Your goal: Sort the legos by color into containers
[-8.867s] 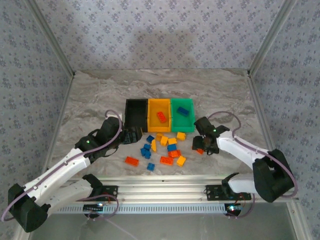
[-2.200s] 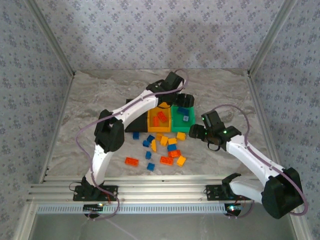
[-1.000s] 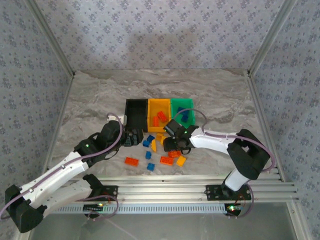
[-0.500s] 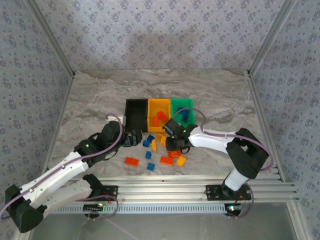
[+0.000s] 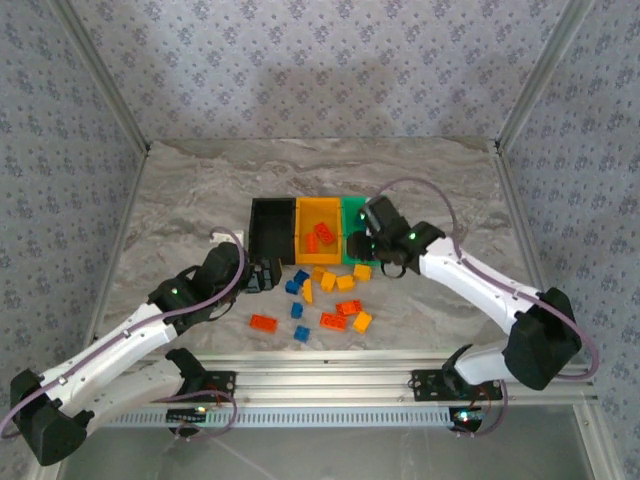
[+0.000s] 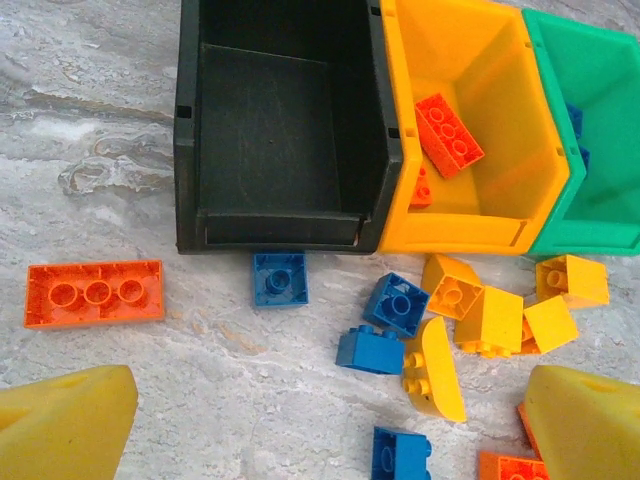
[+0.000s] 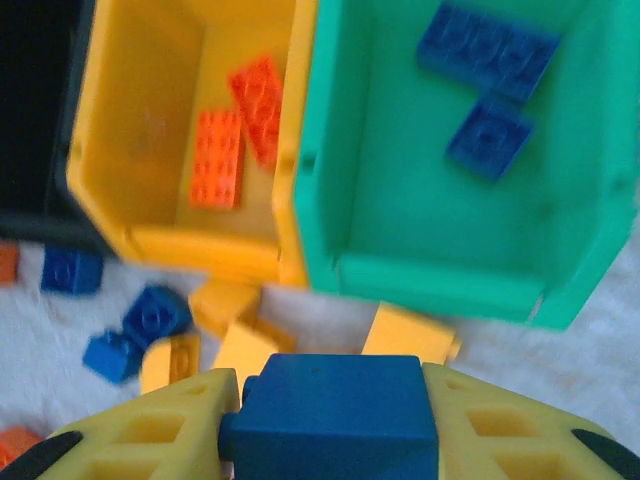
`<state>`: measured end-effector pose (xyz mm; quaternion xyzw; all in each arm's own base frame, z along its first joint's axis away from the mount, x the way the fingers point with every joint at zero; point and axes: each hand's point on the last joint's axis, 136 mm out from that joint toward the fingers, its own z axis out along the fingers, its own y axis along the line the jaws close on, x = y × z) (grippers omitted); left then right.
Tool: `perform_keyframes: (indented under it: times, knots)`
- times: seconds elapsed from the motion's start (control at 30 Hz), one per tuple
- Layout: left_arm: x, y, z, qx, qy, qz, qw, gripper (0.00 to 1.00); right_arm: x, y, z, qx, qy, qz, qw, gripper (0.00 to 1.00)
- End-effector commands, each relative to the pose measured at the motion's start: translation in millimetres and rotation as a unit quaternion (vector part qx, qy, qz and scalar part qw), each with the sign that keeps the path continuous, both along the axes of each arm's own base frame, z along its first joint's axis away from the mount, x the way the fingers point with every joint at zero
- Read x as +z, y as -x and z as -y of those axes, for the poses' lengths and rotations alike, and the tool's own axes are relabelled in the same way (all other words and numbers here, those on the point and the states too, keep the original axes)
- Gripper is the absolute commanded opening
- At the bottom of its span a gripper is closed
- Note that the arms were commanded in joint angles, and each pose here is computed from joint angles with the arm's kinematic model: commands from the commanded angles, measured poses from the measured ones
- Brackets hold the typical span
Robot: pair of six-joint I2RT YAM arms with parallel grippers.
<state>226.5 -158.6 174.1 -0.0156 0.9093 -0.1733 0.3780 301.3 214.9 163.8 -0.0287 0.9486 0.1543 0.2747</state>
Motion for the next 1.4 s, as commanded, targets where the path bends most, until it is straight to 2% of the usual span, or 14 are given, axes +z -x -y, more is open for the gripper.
perform_keyframes:
  times: [0.0, 0.13, 0.27, 0.37, 0.5, 0.67, 0.77, 1.07, 1.2, 1.37]
  knots:
    - [-2.3, 0.6, -4.1, 0.009, -0.001, 0.000, 1.000, 0.99, -1.8, -32.5, 7.7, -0.017, 0.012, 0.000, 1.000, 0.43]
    - [-8.8, 3.3, -7.0, 0.009, -0.008, -0.011, 1.000, 1.00, -6.7, -78.4, 13.8, -0.053, 0.005, 0.000, 0.999, 0.44]
    - [-14.2, 6.2, -7.1, 0.004, -0.011, -0.019, 1.000, 0.99, -26.4, -104.0, 17.9, -0.067, 0.016, -0.018, 0.997, 0.48]
    - [-16.6, 8.0, -5.2, -0.003, -0.010, -0.025, 1.000, 0.99, -32.7, -113.6, 18.8, -0.074, 0.019, -0.023, 0.997, 0.68]
    - [-20.0, 10.9, -2.1, -0.020, -0.018, -0.036, 0.999, 0.99, -13.5, -119.8, 16.5, -0.076, 0.004, 0.006, 0.997, 0.77]
    - [-27.7, 13.4, 17.1, -0.065, -0.018, -0.065, 0.996, 0.98, 8.7, -92.9, 9.4, -0.056, -0.013, 0.023, 0.998, 0.78]
    - [-34.1, 11.7, 17.7, -0.057, -0.026, -0.079, 0.995, 0.97, 6.3, -60.8, -1.7, -0.025, -0.026, 0.015, 0.999, 0.78]
    - [-7.5, 7.1, -14.8, 0.007, -0.027, -0.019, 0.999, 0.99, -42.4, 53.7, -73.6, 0.140, 0.004, -0.061, 0.988, 0.79]
    - [-5.1, 11.7, -23.0, 0.016, -0.025, -0.016, 0.999, 1.00, -67.1, 75.4, -100.4, 0.174, 0.029, -0.081, 0.981, 0.79]
    - [-11.3, 18.1, -28.6, 0.023, -0.020, -0.026, 0.999, 0.99, -87.7, 75.5, -120.8, 0.186, 0.043, -0.092, 0.977, 0.74]
